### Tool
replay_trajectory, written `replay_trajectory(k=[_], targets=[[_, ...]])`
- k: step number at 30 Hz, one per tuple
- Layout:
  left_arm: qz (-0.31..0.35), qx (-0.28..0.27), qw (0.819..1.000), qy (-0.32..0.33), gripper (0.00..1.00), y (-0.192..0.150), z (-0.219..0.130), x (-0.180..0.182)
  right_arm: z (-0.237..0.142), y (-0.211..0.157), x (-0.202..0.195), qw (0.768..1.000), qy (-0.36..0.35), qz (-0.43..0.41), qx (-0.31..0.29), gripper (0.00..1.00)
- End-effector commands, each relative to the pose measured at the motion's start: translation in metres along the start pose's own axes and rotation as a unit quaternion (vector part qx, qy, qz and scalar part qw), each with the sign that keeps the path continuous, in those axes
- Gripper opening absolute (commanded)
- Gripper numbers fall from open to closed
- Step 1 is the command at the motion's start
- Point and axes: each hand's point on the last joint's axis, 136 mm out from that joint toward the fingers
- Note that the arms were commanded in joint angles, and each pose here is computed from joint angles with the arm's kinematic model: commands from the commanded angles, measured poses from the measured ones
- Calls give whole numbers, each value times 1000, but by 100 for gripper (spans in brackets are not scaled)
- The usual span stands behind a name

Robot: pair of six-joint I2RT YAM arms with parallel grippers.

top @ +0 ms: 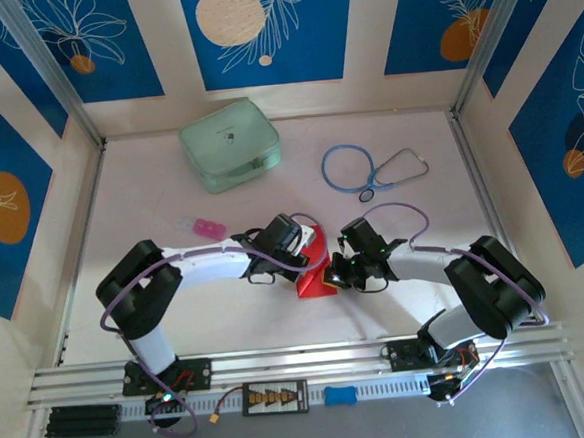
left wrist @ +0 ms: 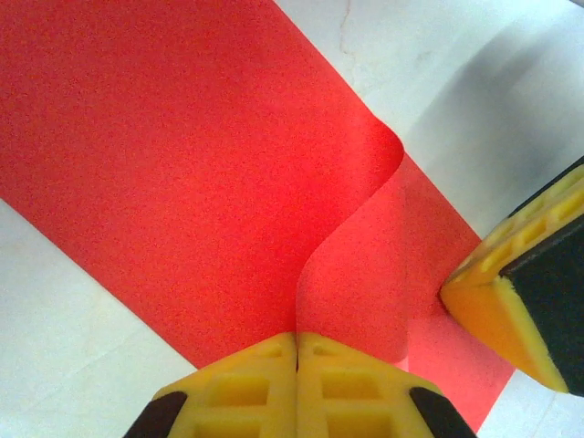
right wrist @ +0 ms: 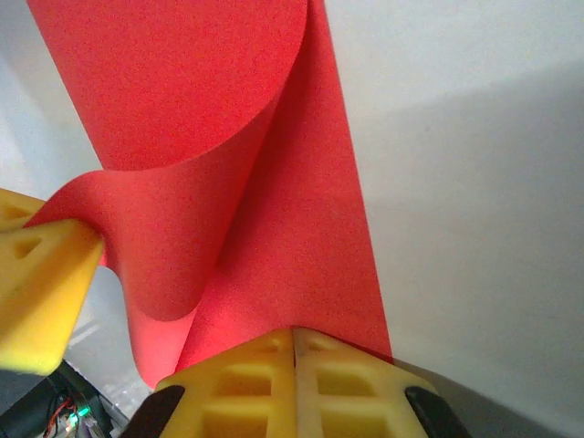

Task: Fold a paper plane with a square sheet of paper (pick it up from the middle)
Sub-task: Fold the triangle a second time at the center of the table.

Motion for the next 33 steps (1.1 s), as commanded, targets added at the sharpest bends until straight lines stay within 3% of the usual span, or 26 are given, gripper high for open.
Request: replay_trajectory(k=[1, 33], targets=[[5, 6, 1000, -8, 1, 2, 2, 0, 2, -10, -25, 999, -41, 15, 13, 1], [-9, 6, 1000, 30, 2, -7, 7, 16, 2, -10, -26, 999, -46, 13, 20, 1]])
Point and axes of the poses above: each hand's point on the last joint's axis, 136 mm out from that joint toward the fingers, its own z axis out along the fingers, its own x axis along the line the jaws close on, y = z × x, and after that the axes turned 2 degrees about z, right-handed
